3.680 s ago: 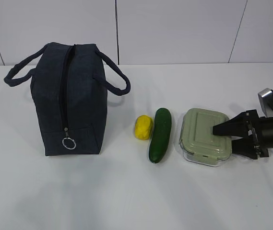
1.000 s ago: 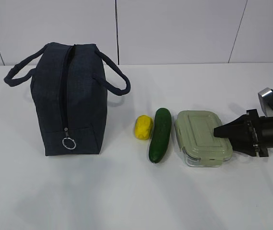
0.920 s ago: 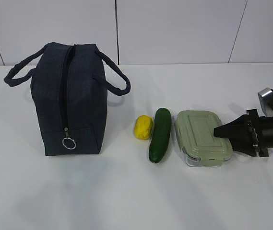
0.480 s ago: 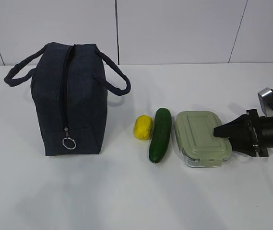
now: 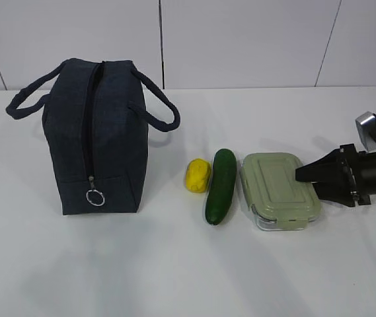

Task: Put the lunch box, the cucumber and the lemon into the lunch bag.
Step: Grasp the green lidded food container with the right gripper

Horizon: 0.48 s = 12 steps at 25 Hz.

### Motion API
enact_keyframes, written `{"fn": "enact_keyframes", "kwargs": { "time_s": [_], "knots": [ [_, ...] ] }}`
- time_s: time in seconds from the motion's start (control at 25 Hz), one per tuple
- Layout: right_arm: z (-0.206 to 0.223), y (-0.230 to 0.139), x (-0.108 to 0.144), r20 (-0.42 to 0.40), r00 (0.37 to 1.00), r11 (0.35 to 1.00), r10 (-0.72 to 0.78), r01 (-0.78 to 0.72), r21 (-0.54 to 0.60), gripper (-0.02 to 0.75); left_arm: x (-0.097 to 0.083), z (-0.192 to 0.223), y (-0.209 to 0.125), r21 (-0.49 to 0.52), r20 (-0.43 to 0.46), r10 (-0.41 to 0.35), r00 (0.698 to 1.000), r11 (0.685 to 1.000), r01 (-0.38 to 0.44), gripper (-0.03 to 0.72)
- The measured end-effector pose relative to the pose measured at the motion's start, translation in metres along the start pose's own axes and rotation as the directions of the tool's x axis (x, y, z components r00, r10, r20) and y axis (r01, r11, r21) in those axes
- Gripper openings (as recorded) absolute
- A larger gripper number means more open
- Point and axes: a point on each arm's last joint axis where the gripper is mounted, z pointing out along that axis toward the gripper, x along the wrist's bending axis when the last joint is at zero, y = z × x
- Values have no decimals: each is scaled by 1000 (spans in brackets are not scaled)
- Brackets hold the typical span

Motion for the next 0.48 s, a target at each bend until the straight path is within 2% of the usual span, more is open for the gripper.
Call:
{"fn": "enact_keyframes", "kwargs": {
  "time_s": [0.16,0.48],
  "knots": [
    [-1,3,1,13,999,999,-35,34,30,495,0,0,0,0,0,0,1000,1000,0,239],
    [14,4,2,10,997,992,-77,75,104,500,0,0,0,0,0,0,1000,1000,0,239]
  ]
}}
